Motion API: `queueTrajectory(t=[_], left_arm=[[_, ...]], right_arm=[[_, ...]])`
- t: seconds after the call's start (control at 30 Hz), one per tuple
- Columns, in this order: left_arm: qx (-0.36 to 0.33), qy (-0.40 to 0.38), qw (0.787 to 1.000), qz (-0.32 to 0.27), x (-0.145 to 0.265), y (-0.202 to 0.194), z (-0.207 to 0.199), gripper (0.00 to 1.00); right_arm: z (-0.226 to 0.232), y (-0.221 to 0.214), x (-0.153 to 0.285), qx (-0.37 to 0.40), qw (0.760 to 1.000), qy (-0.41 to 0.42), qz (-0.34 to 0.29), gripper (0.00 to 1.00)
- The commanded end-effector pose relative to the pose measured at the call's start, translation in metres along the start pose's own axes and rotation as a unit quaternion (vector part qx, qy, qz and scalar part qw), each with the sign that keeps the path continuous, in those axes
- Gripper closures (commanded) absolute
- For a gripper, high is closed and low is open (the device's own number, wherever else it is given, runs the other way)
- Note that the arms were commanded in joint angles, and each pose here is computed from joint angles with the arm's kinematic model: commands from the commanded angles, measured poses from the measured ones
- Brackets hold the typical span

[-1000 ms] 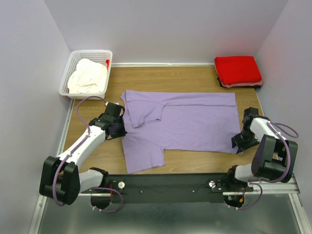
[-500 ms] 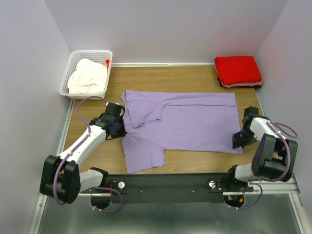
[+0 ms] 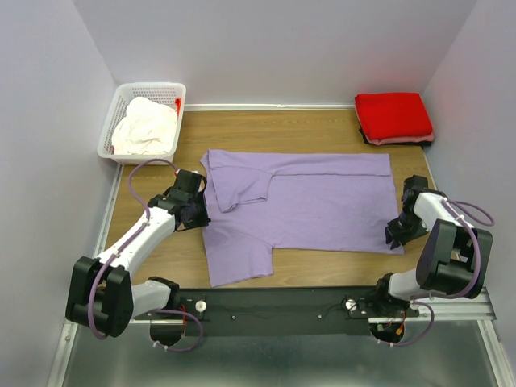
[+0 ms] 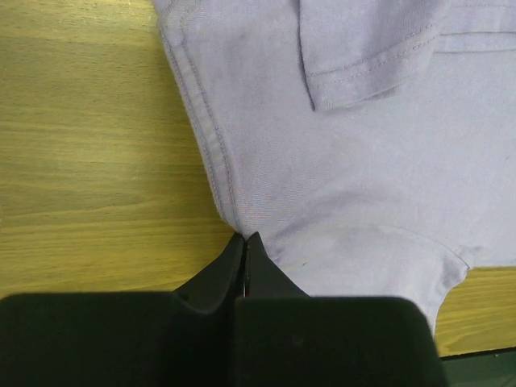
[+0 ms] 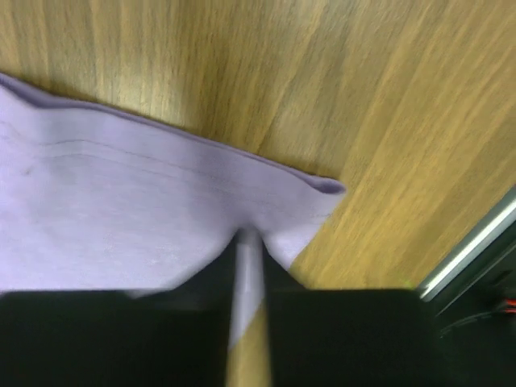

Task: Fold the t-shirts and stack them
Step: Fold the tshirt

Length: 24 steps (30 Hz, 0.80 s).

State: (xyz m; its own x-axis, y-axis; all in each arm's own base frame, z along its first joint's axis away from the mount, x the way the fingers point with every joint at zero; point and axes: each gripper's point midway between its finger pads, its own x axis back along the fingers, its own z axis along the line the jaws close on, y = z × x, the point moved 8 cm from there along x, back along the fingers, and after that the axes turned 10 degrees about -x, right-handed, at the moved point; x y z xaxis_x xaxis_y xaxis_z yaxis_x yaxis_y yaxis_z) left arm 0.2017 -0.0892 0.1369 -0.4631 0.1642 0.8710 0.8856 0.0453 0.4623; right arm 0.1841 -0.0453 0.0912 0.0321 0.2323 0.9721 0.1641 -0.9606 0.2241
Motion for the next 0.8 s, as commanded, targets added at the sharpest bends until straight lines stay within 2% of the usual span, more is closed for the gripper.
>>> queueTrajectory(t=[0.0, 0.1, 0.17, 0.3, 0.47, 0.77], left_arm=[[-0.012, -0.015, 1.000, -0.019, 0.005, 0.010, -0.005, 1.00], [-0.012, -0.016, 1.000, -0.022, 0.006, 0.012, -0.006, 1.00], [-0.013, -0.016, 1.000, -0.022, 0.006, 0.013, -0.006, 1.00], [-0.016, -0.018, 0.999, -0.024, 0.006, 0.015, -0.007, 1.00], [-0.018, -0.022, 0.999, -0.027, 0.004, 0.017, -0.008, 1.00], [-0.019, -0.019, 0.999, -0.021, 0.003, 0.016, -0.007, 1.00]], right_arm=[[0.002, 0.012, 0.001, 0.005, 0.999, -0.025, -0.029, 0.59], [-0.007, 0.009, 0.001, 0.001, 0.999, -0.046, -0.026, 0.39], [-0.013, 0.006, 0.002, -0.006, 0.998, -0.052, -0.026, 0.36], [-0.023, -0.001, 0.000, -0.022, 0.997, -0.074, -0.019, 0.36], [-0.016, 0.005, -0.003, -0.036, 0.996, -0.068, -0.039, 0.37], [-0.008, -0.004, -0.023, -0.061, 0.997, -0.041, -0.018, 0.47]])
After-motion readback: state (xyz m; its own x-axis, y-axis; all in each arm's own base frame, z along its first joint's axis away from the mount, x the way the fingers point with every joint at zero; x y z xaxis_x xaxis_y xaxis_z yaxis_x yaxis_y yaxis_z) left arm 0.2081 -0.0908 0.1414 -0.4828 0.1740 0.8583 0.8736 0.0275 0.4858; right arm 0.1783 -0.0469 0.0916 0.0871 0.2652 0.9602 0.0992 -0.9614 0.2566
